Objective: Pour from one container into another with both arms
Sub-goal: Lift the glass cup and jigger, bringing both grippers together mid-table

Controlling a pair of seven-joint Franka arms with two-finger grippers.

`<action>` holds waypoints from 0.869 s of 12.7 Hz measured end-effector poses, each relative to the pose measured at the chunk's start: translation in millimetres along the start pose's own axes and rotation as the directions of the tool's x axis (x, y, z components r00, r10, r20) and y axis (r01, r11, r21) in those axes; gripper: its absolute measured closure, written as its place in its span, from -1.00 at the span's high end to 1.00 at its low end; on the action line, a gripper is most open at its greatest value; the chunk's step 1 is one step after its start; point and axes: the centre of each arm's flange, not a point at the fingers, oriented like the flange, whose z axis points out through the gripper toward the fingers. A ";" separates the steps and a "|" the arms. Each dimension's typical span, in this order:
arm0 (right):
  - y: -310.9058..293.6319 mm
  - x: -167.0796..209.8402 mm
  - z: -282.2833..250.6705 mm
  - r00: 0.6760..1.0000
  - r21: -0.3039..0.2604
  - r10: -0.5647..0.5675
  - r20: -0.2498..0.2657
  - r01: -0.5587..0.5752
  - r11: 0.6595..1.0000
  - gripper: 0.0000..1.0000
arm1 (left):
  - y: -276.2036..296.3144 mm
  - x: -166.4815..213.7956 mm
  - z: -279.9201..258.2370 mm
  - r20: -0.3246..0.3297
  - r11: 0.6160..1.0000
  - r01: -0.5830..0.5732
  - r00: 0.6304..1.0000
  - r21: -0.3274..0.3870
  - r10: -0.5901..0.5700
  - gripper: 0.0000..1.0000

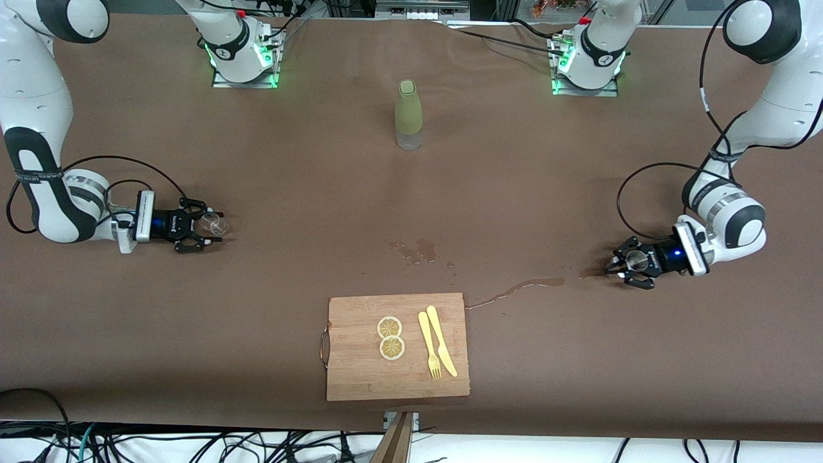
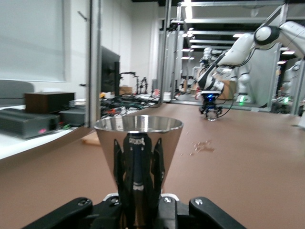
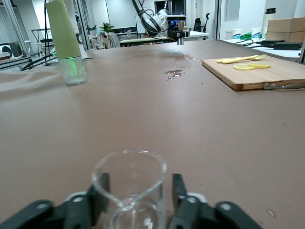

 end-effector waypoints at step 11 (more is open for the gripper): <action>75.9 126.4 56.7 0.989 0.117 0.046 0.144 -0.063 0.991 -0.02 | 35.5 24.2 228.0 0.114 0.984 0.059 0.993 -0.166 -0.040 -0.83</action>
